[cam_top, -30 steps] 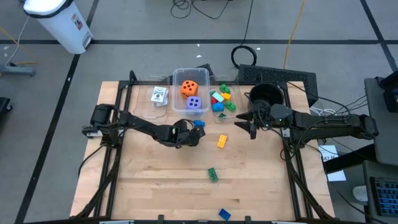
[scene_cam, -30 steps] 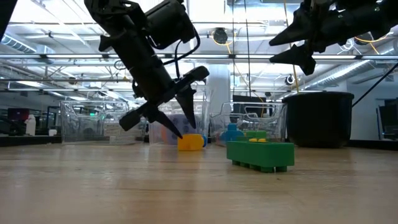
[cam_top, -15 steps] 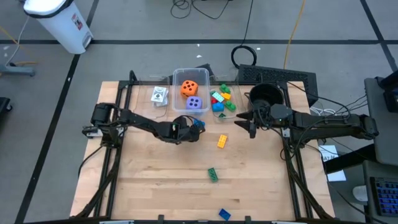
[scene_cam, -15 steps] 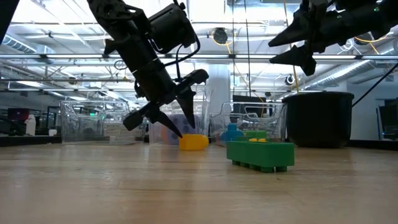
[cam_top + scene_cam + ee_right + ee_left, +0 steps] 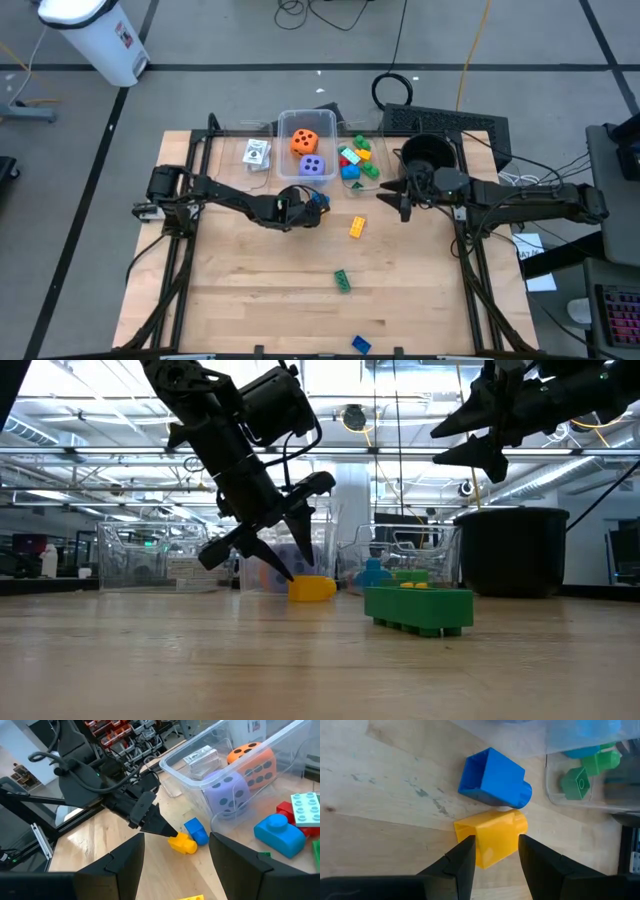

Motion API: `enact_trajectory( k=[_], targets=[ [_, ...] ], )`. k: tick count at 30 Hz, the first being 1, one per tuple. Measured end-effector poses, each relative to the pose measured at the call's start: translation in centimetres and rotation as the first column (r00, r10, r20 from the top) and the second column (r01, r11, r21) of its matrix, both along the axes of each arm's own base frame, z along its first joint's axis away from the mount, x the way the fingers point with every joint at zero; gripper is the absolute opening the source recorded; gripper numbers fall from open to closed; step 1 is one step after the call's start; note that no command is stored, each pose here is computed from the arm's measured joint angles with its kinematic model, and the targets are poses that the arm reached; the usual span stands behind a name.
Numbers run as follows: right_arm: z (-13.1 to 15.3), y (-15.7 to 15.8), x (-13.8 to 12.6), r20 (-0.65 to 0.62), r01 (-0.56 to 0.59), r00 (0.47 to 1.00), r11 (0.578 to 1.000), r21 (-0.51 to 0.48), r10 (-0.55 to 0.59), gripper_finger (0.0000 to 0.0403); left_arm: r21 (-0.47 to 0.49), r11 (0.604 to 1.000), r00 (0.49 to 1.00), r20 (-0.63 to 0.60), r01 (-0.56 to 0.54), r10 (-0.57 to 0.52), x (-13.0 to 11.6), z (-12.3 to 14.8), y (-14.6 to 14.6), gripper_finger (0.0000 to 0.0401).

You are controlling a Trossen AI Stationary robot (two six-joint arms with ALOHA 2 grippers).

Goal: Pick & Place Toys
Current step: Put the left yellow game piece into the right transparent bin

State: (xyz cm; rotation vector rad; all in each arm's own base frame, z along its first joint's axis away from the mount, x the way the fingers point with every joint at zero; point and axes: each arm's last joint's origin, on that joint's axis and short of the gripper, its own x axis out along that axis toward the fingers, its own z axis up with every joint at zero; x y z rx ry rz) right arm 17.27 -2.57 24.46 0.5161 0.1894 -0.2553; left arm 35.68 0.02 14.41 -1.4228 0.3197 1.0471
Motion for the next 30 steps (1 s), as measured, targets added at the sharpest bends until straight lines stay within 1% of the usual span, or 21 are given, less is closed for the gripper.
enact_trajectory(
  k=[5, 7, 11, 20, 23, 30],
  targets=[
    [-0.3, 0.0, 0.3, -0.018, 0.0, 1.0, 1.0, 0.003, 0.0, 0.0215, -0.016, 1.0, 1.0, 0.009, 0.005, -0.005, 0.5, -1.1, -0.1, 0.0152],
    [-0.4, 0.0, 0.4, -0.025, -0.002, 1.0, 1.0, 0.005, 0.002, 0.0215, -0.032, 0.999, 0.999, 0.05, 0.016, -0.014, 1.1, -1.5, -0.1, 0.0152],
    [-0.5, -0.1, 0.5, -0.029, -0.001, 1.0, 1.0, 0.017, 0.002, 0.0215, -0.032, 0.999, 0.996, 0.089, 0.014, -0.011, 1.6, -2.0, -0.2, 0.0152],
    [-0.5, -0.1, 0.5, -0.026, 0.001, 1.0, 1.0, 0.023, 0.0, 0.0215, -0.011, 0.999, 0.997, 0.076, 0.03, -0.029, 1.6, -2.1, 0.2, 0.0147],
    [-0.5, -0.1, 0.5, -0.027, 0.001, 1.0, 1.0, 0.021, 0.0, 0.0215, -0.003, 0.999, 0.997, 0.071, 0.038, -0.038, 1.6, -2.1, 0.2, 0.0123],
    [-0.5, -0.1, 0.5, -0.029, -0.003, 1.0, 1.0, 0.009, 0.004, 0.0215, 0.006, 0.999, 0.996, 0.072, 0.047, -0.048, 1.6, -2.0, 0.2, 0.0036]
  ],
)
